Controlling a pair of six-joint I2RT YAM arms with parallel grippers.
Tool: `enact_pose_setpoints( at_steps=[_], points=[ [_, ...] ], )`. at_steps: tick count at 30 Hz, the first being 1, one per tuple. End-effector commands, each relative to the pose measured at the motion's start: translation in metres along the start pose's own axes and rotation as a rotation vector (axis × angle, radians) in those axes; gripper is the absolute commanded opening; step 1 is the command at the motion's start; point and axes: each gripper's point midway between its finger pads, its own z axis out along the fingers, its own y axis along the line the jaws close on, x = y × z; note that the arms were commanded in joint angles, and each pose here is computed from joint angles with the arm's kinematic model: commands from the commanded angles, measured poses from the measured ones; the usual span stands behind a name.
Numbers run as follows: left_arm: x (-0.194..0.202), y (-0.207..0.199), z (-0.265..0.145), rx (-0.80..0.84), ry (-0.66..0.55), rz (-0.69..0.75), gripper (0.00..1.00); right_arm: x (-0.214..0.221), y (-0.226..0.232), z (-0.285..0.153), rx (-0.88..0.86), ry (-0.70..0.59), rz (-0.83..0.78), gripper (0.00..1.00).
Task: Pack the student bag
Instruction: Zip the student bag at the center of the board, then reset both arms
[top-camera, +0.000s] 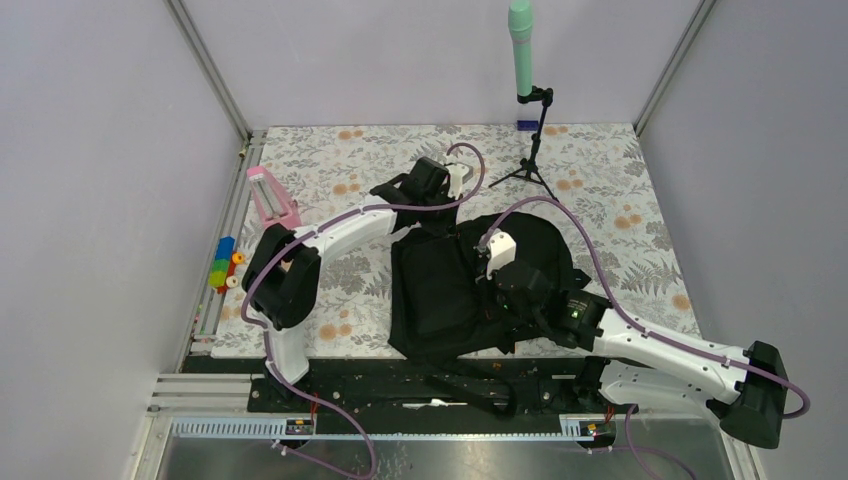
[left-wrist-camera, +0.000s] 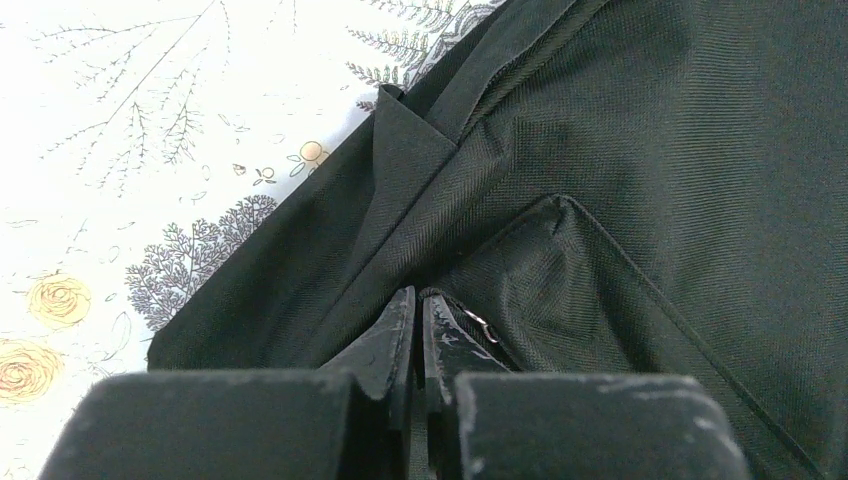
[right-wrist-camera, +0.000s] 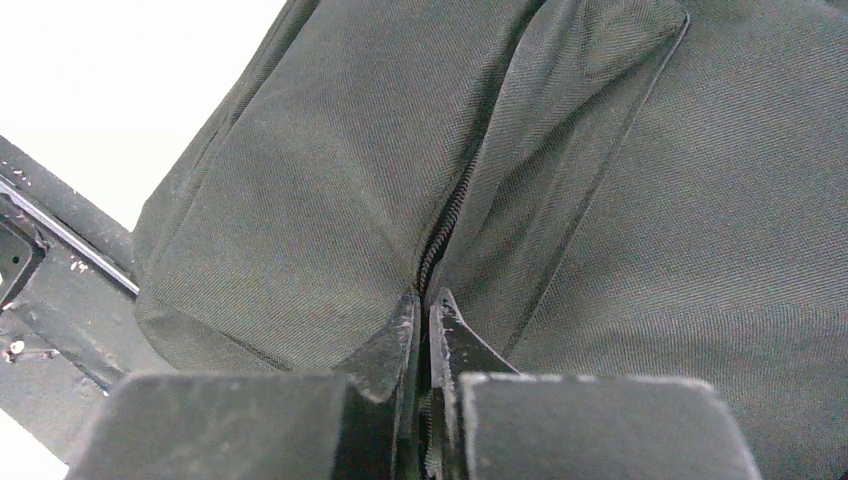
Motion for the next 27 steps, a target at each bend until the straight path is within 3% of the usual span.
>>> enact_pose_setpoints(
  at_steps=[1,8,11,12,15,17,21,27],
  points=[
    [-0.047,0.076,-0.002,-0.258,-0.151,-0.027,0.0,0.005,0.029,-0.023,-0.15,0.025,-0.011,0.0],
    [-0.074,0.055,-0.012,-0.154,-0.221,-0.013,0.0,-0.005,0.016,-0.022,-0.053,-0.017,0.081,0.01],
    [-0.077,0.039,-0.015,-0.069,-0.242,0.009,0.0,-0.012,0.015,-0.022,-0.031,-0.039,0.129,0.29],
    [-0.077,0.034,-0.018,-0.042,-0.257,0.016,0.1,-0.014,0.013,-0.022,-0.021,-0.047,0.143,0.39],
    [-0.078,0.022,-0.037,0.001,-0.368,0.032,0.59,-0.019,0.006,-0.023,0.021,-0.074,0.165,0.66],
    [-0.09,0.015,-0.062,0.009,-0.466,0.032,0.75,-0.023,0.001,-0.027,0.042,-0.093,0.167,0.8],
    [-0.097,0.015,-0.093,-0.026,-0.534,0.007,0.84,-0.032,-0.006,-0.031,0.044,-0.098,0.146,0.97],
    [-0.094,0.026,-0.134,-0.11,-0.6,-0.127,0.86,-0.037,-0.039,-0.025,0.037,-0.019,0.26,1.0]
  ],
)
